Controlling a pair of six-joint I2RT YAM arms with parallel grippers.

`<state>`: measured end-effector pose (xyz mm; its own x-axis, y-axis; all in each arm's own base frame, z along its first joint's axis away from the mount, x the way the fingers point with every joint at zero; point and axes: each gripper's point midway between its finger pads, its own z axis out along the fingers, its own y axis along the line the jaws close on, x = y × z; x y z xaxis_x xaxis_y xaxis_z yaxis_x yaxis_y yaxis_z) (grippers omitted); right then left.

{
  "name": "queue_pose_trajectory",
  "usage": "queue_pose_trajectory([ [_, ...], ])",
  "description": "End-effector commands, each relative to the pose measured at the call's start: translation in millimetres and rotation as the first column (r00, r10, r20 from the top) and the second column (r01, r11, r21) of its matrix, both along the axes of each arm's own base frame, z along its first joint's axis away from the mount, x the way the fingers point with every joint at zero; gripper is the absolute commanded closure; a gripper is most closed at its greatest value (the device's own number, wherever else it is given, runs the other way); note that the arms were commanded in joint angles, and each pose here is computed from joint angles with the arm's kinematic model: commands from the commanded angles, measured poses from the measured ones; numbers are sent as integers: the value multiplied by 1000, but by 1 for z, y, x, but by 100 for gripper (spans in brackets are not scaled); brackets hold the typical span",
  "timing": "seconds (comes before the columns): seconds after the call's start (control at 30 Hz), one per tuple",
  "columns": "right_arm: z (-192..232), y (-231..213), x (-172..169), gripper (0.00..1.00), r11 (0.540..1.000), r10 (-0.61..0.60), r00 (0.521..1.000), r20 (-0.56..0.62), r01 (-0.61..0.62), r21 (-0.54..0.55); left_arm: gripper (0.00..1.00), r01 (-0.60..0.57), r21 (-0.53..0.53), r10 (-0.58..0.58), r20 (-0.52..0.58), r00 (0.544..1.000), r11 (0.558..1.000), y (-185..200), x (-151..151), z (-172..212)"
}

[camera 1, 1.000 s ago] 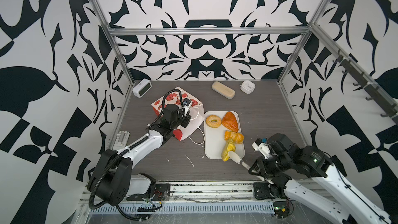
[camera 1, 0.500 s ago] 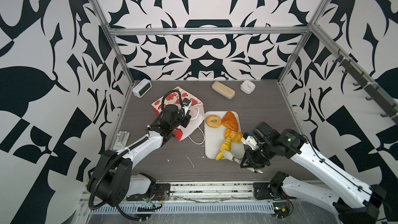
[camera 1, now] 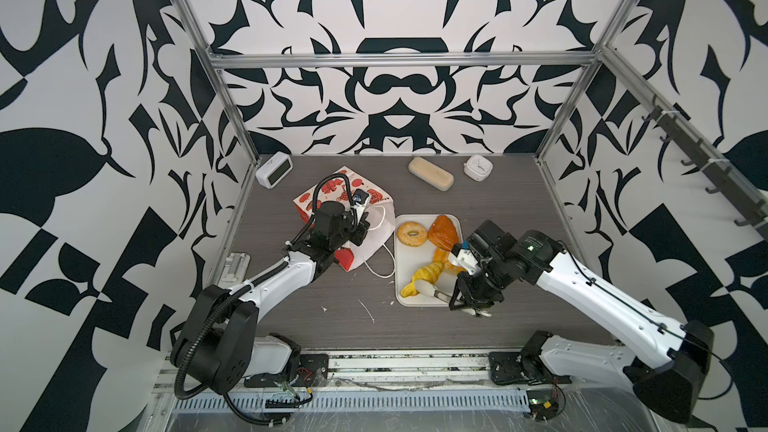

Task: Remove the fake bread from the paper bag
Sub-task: 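Lower the yellow roll held in the right gripper's tongs onto the white tray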

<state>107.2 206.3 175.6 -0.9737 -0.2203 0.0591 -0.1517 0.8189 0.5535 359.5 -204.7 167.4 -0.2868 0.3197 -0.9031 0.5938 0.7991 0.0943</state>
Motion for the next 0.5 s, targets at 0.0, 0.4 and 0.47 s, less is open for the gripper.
queue_pose_trajectory([
  [0.0, 18, 11, 16, 71, 997, 28, 995, 100, -34, 63, 100, 9, -21, -9, -1, 1000, 1000, -2, -1, -4],
  [0.4, 23, 19, 36, 68, 996, 25, 980, 196, -41, 82, 100, 11, -20, -11, -11, 1000, 1000, -2, -1, -8],
  [0.47, 25, 19, 38, 68, 995, 27, 978, 208, -45, 84, 100, 12, -18, -12, -9, 1000, 1000, -2, -1, -8],
])
